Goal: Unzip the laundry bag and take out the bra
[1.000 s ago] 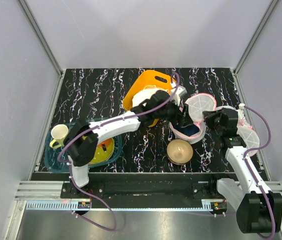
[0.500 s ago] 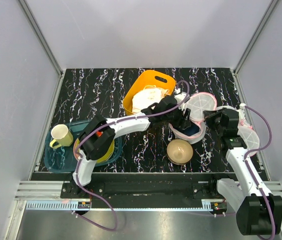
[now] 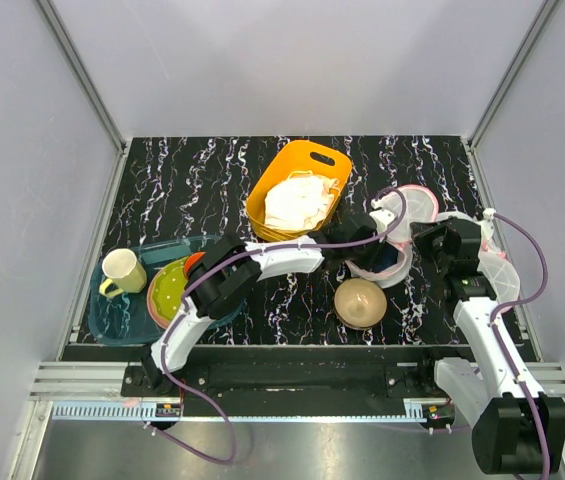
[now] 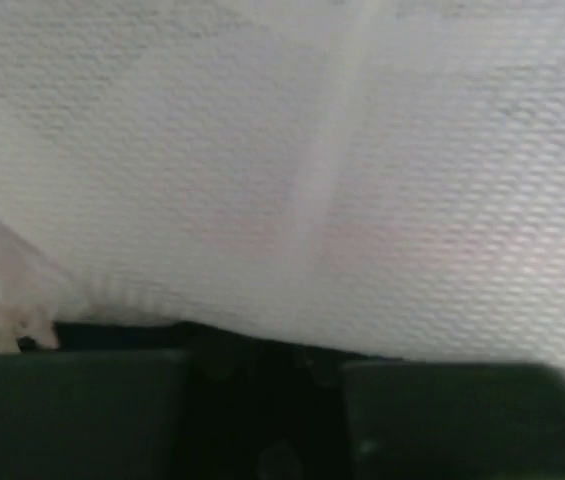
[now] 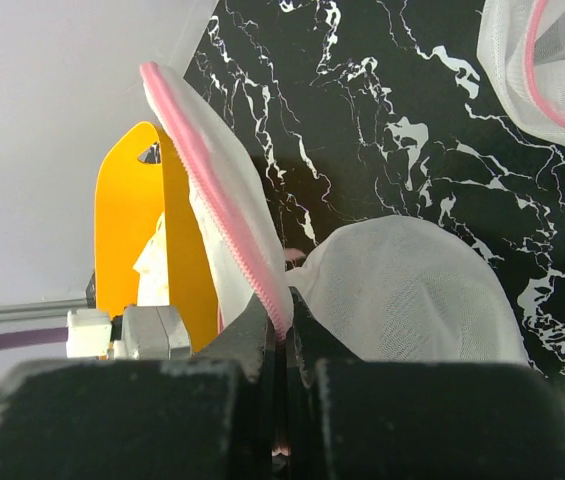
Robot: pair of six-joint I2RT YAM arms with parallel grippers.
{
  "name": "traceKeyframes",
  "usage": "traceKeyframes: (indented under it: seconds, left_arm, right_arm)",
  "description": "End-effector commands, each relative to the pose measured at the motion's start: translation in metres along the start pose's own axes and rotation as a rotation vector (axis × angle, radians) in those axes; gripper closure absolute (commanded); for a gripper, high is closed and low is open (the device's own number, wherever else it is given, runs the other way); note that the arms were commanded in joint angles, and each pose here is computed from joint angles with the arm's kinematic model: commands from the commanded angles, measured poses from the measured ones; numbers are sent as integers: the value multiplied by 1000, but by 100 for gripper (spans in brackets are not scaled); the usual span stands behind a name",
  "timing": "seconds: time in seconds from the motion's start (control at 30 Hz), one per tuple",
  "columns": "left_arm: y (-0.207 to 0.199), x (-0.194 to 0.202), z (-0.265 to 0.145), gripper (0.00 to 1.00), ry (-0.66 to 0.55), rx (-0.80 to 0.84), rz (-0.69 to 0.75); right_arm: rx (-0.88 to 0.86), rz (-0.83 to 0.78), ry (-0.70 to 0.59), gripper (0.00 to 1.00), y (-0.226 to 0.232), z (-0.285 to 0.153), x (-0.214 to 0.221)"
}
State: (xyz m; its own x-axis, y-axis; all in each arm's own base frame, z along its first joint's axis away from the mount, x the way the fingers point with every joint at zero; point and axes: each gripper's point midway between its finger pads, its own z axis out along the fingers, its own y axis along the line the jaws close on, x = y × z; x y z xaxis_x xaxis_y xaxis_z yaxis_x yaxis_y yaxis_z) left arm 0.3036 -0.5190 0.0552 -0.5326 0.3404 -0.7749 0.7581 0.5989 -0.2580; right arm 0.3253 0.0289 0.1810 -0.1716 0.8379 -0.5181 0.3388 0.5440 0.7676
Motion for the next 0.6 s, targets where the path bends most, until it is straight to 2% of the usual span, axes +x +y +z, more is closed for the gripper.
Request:
traceKeyframes:
  seconds: [0.0,0.07,0.13,0.17,0.2,0.4,0.57]
  left_arm:
    - [-4,-46,-37,100,-88,-45,25]
    - [4,-58,-59,100,-116,-111,20]
    - [-9,-90,-93,100,-206,-82,20]
    - [-11,-87,-100,100,-206,-68,23]
    - [-18,-103,-117,100,-247,-44,25]
    - [-24,-115,-145,100,-242,-34,70]
    - [-37,-146,-182,100,-341,1,74]
  right_arm:
    - [-39,-5,-65,100,19,-7,-21]
    - [-29,-9,-66,100,15,-6,-20]
    - [-20,-22,-57,100,10,-3,-16]
    - [-11,-29,-62,100,7,-1,-16]
    - [-2,-28,-65,100,4,1,-15]
    - [45,-40,-52,100,-13,10,-7]
    - [54,-34,-37,100,-17,16,-3]
